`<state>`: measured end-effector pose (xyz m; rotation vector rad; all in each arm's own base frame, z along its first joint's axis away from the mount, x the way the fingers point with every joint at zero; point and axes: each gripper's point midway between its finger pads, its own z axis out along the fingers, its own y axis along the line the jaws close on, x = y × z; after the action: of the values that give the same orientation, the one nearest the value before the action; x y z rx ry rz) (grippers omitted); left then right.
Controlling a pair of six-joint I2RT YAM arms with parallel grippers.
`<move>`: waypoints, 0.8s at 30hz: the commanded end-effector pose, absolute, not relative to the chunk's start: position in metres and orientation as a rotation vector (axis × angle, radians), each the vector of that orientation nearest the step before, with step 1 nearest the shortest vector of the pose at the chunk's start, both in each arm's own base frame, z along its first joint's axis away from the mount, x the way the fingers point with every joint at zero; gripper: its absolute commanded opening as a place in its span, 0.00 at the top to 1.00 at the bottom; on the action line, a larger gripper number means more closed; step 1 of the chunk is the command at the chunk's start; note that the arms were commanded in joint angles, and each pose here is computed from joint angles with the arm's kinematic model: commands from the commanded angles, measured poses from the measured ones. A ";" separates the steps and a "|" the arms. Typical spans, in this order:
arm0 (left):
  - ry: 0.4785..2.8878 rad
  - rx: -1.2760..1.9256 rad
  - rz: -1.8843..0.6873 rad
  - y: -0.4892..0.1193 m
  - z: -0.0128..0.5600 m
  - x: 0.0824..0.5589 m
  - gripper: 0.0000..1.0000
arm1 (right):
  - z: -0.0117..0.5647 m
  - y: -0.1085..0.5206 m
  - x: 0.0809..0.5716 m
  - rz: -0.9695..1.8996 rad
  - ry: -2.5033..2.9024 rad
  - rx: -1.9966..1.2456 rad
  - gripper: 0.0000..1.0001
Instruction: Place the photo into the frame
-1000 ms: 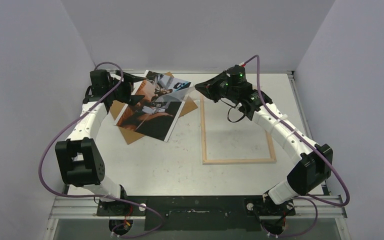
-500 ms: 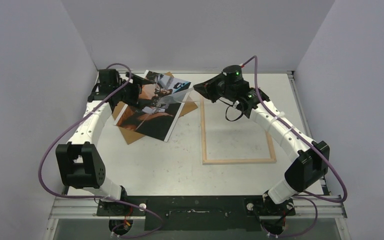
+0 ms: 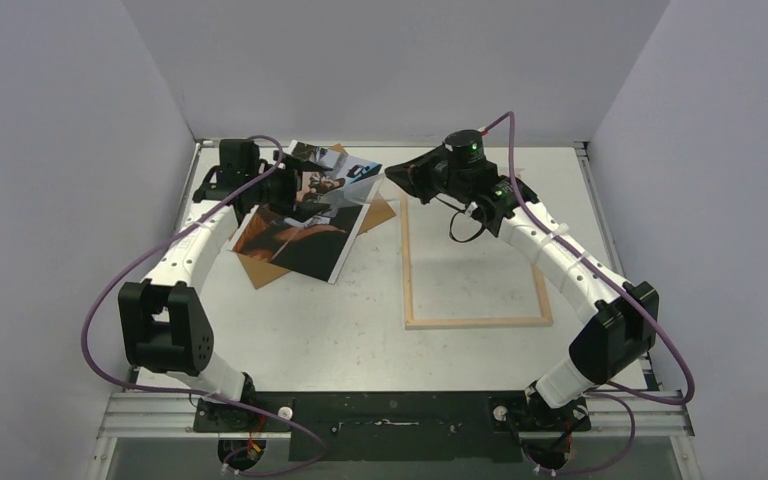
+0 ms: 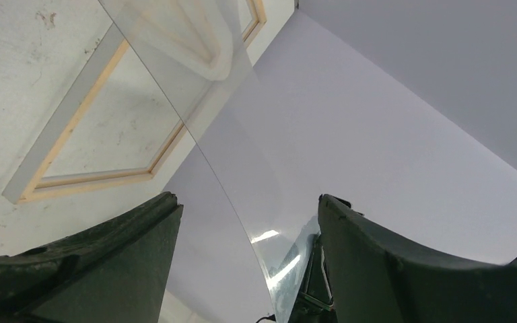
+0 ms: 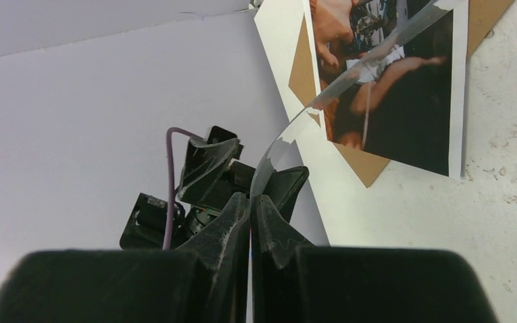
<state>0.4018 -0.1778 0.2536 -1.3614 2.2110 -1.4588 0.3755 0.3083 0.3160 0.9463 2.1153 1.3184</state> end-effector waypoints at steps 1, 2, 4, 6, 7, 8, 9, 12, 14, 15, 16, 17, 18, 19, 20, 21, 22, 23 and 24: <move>2.205 -1.401 -1.542 -0.193 0.261 0.407 0.31 | 0.353 0.315 0.376 1.431 2.007 0.890 1.00; 2.202 -1.417 -1.557 -0.197 0.261 0.408 0.35 | 0.353 0.315 0.376 1.435 2.004 0.889 1.00; 2.198 -1.435 -1.564 -0.202 0.259 0.412 0.43 | 0.354 0.318 0.375 1.448 2.004 0.887 1.00; 2.192 -1.454 -1.558 -0.204 0.257 0.415 0.52 | 0.354 0.319 0.373 1.455 2.004 0.889 1.00; 2.185 -1.466 -1.552 -0.204 0.256 0.418 0.56 | 0.353 0.319 0.373 1.455 2.005 0.890 1.00; 2.177 -1.474 -1.543 -0.203 0.255 0.421 0.59 | 0.353 0.319 0.372 1.457 2.004 0.891 1.00; 2.169 -1.482 -1.532 -0.202 0.254 0.423 0.64 | 0.352 0.319 0.371 1.452 2.004 0.894 1.00; 2.157 -1.495 -1.491 -0.201 0.252 0.428 0.75 | 0.353 0.317 0.366 1.430 2.001 0.899 1.00; 2.151 -1.494 -1.488 -0.203 0.252 0.430 0.81 | 0.353 0.315 0.365 1.419 1.998 0.905 1.00; 2.146 -1.497 -1.485 -0.202 0.252 0.432 0.83 | 0.353 0.314 0.365 1.413 1.995 0.909 1.00; 2.141 -1.494 -1.485 -0.203 0.254 0.433 0.85 | 0.354 0.314 0.364 1.412 1.992 0.912 1.00; 2.135 -1.492 -1.487 -0.202 0.255 0.434 0.88 | 0.353 0.313 0.363 1.411 1.993 0.915 1.00; 2.130 -1.494 -1.486 -0.202 0.255 0.436 0.90 | 0.353 0.313 0.362 1.412 1.992 0.918 1.00; 2.117 -1.486 -1.492 -0.202 0.256 0.438 0.92 | 0.352 0.313 0.362 1.416 1.994 0.922 0.99; 2.102 -1.467 -1.512 -0.203 0.260 0.441 0.94 | 0.353 0.314 0.361 1.424 1.994 0.922 0.94; 2.088 -1.446 -1.529 -0.205 0.264 0.443 0.96 | 0.353 0.314 0.361 1.429 1.995 0.918 0.87; 2.076 -1.425 -1.533 -0.205 0.268 0.445 0.99 | 0.352 0.315 0.359 1.429 2.003 0.914 0.76; 2.072 -1.406 -1.526 -0.205 0.270 0.446 1.00 | 0.351 0.315 0.357 1.432 2.010 0.907 0.68; 2.074 -1.395 -1.517 -0.204 0.271 0.447 1.00 | 0.352 0.315 0.355 1.444 2.007 0.898 0.62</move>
<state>0.4289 -0.2008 0.2335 -1.5489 2.1670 -1.4608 0.3703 0.3164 0.3178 0.9649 2.0811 1.3430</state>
